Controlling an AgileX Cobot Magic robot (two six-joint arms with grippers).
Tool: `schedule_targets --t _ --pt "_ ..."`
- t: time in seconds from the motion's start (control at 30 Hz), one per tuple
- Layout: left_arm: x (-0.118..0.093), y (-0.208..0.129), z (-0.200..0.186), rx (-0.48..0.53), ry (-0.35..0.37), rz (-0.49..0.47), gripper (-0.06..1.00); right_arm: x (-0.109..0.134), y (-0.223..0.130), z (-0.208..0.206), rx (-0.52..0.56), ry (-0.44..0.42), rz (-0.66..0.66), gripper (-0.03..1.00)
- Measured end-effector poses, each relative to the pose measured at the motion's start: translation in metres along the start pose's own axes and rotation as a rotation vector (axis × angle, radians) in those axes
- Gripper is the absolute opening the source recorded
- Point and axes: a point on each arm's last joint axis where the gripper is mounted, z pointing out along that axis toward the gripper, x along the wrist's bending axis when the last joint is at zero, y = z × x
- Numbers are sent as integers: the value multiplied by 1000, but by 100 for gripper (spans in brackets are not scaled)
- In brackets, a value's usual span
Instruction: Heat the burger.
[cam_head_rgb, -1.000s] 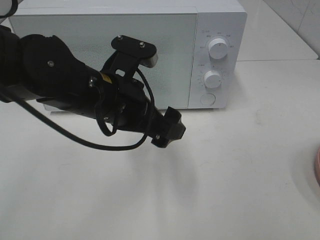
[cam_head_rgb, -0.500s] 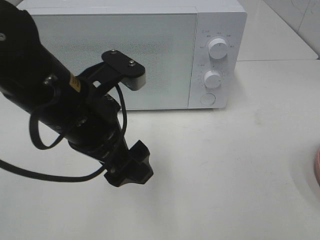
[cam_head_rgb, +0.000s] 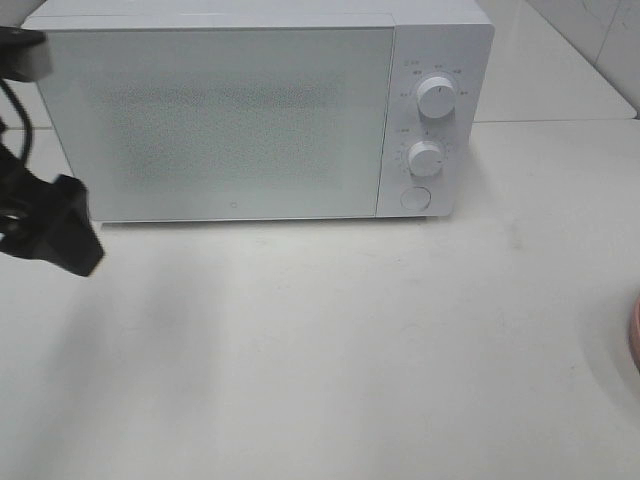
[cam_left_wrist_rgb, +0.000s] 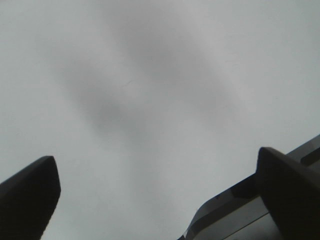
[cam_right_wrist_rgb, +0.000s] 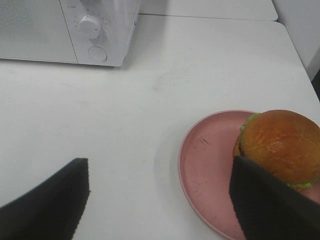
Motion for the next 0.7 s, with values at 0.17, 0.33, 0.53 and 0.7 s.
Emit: schedule_targets --t 0.17,0.33,0.53,0.7 --pt "38 -20 -26 20 66 -148 99 0 0 0 0 0 0 77" --pt "53 -37 -46 13 97 -253 99 0 0 0 0 0 0 77" --pt "54 -68 -65 -38 150 -340 99 0 0 0 0 0 0 77" --pt "42 -101 -65 -56 177 -347 99 0 0 0 0 0 0 77"
